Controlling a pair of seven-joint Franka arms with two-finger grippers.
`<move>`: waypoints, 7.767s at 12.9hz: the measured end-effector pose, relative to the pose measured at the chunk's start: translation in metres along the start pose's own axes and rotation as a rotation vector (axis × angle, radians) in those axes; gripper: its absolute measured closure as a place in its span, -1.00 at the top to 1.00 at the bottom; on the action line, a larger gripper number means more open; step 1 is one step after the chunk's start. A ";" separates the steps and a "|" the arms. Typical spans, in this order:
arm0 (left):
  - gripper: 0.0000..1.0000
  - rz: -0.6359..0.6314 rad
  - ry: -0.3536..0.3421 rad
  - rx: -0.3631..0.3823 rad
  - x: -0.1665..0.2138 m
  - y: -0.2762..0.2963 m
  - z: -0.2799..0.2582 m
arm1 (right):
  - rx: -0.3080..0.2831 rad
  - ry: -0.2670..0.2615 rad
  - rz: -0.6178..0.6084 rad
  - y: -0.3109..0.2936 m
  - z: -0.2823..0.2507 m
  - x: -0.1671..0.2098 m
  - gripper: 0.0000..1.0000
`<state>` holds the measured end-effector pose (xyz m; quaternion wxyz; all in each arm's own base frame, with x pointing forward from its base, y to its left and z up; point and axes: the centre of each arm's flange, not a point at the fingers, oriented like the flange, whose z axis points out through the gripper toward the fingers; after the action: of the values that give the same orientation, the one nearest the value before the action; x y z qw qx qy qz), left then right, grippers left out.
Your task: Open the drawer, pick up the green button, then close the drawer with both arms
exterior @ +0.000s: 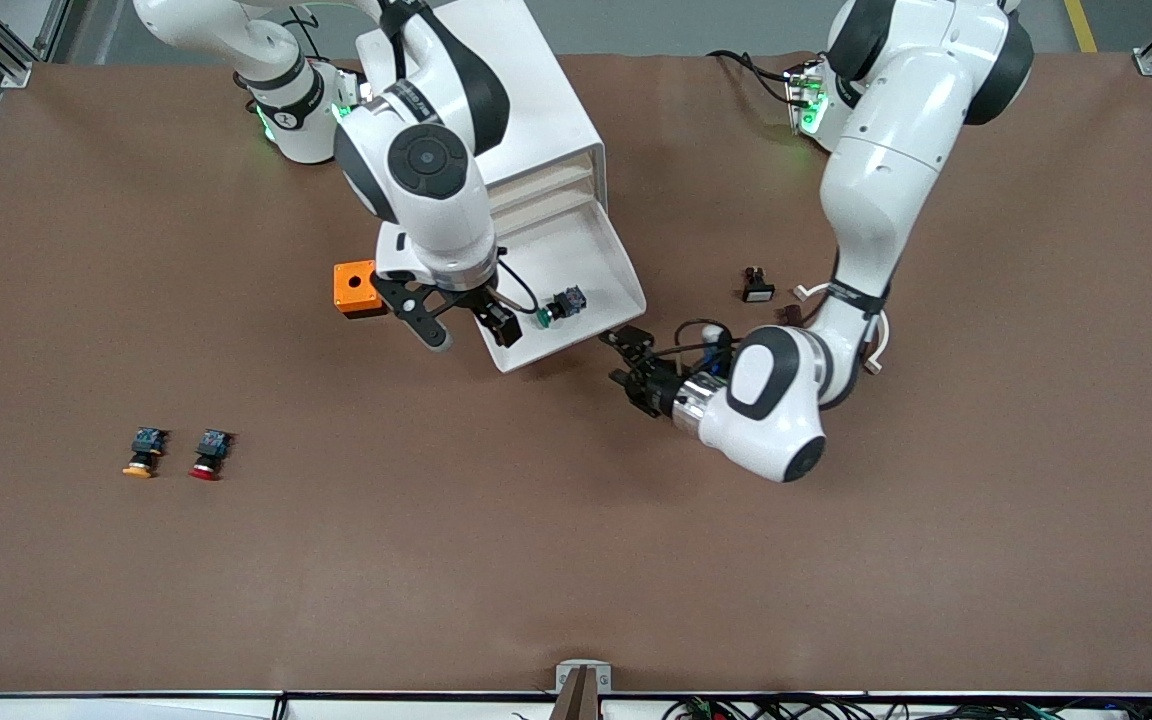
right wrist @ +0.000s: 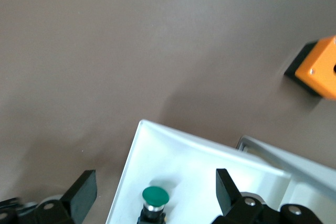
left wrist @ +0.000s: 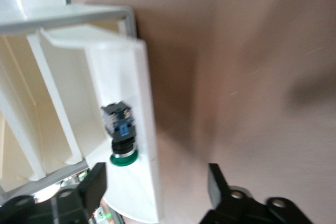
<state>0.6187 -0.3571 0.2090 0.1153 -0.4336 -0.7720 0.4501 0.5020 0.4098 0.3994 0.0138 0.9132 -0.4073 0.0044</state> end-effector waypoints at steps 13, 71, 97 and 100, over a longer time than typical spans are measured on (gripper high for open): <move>1.00 0.568 0.515 -0.473 0.010 -0.084 -0.145 | -0.013 0.000 0.167 -0.026 0.127 -0.108 1.00; 1.00 1.462 0.776 -0.434 0.012 -0.197 -0.168 | 0.029 0.018 -0.672 0.176 0.221 0.406 -0.17; 1.00 1.834 1.096 -0.267 0.211 -0.344 -0.360 | -0.018 -0.051 -0.788 0.207 -0.085 0.418 1.00; 1.00 1.834 1.094 -0.265 0.211 -0.344 -0.360 | -0.004 -0.008 -0.847 0.218 -0.129 0.411 1.00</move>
<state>0.5027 -0.0549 0.6426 0.0158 -0.9989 -0.0386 0.0226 0.6149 -0.0381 0.5410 0.0148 0.9999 0.0038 -0.0059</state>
